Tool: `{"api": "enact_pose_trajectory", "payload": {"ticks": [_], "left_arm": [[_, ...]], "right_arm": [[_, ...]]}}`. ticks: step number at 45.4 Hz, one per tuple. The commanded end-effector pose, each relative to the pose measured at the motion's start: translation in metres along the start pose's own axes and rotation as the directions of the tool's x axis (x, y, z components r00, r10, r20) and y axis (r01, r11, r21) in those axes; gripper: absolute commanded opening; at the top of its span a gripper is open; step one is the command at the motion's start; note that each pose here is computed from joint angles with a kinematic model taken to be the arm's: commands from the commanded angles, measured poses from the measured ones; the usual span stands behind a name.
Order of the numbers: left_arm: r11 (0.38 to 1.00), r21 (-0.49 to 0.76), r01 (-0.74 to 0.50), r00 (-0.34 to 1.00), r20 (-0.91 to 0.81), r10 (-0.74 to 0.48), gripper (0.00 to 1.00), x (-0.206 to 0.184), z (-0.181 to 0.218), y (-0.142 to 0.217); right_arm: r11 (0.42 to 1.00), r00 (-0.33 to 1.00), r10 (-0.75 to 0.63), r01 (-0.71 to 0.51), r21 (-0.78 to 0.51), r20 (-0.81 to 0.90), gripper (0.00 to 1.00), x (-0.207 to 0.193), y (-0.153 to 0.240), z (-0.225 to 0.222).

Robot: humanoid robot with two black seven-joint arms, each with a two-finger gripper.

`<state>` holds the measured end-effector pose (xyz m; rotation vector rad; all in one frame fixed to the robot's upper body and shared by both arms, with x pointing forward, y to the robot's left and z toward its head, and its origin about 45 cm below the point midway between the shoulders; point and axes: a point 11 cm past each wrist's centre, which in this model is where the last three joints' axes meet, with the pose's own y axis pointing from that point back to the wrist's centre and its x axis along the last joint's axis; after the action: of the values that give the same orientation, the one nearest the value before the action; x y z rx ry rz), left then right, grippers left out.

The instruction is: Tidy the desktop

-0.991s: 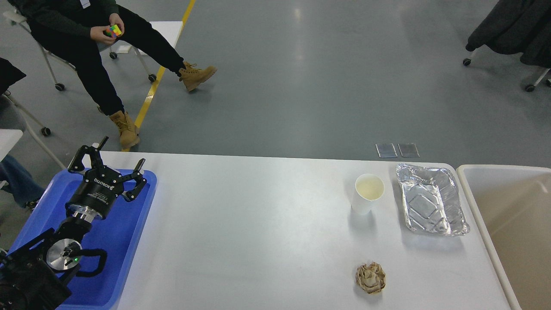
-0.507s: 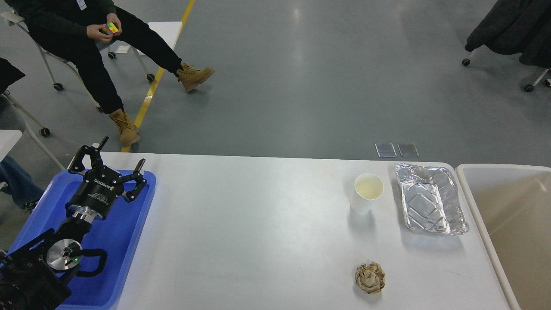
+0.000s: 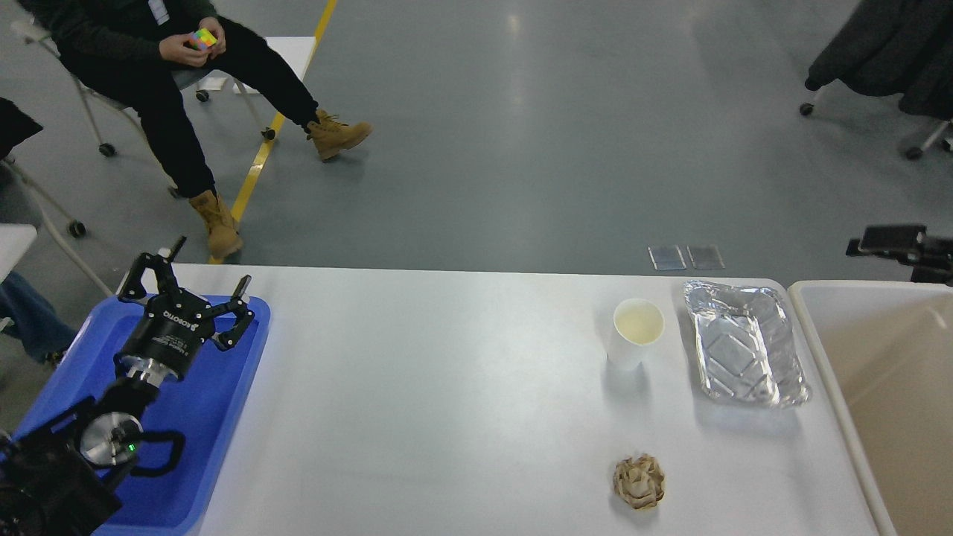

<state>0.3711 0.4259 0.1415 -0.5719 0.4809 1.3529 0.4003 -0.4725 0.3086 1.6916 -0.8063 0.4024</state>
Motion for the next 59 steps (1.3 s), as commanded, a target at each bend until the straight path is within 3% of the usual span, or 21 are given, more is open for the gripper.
{"api": "enact_pose_trajectory", "payload": {"ticks": [1,9,24,39,51,59], "left_arm": [[1.0,0.0,0.0,1.0,0.0,0.0,0.99,0.0,0.0,0.0],[1.0,-0.001,-0.001,1.0,-0.001,0.001,0.99,0.0,0.0,0.0],[1.0,0.0,0.0,1.0,-0.001,0.0,0.99,0.0,0.0,0.0],[1.0,-0.001,-0.001,1.0,-0.001,0.001,0.99,0.0,0.0,0.0],[1.0,-0.001,-0.001,1.0,-0.001,0.001,0.99,0.0,0.0,0.0],[1.0,-0.001,-0.001,1.0,-0.001,0.001,0.99,0.0,0.0,0.0]], "right_arm": [[0.992,0.987,-0.055,0.036,-0.124,-0.154,1.0,0.04,-0.022,-0.069],[0.99,0.965,-0.086,0.056,-0.126,-0.247,1.0,0.047,-0.027,-0.122],[0.976,0.928,-0.212,0.186,-0.111,-0.307,1.0,0.058,0.004,-0.189],[0.964,0.853,-0.265,0.23,-0.131,-0.45,1.0,0.032,-0.009,-0.244],[0.952,0.873,-0.304,0.291,-0.093,-0.382,0.99,0.013,-0.02,-0.254],[0.933,0.894,-0.353,0.314,-0.178,-0.275,0.99,0.0,-0.024,-0.229]]}}
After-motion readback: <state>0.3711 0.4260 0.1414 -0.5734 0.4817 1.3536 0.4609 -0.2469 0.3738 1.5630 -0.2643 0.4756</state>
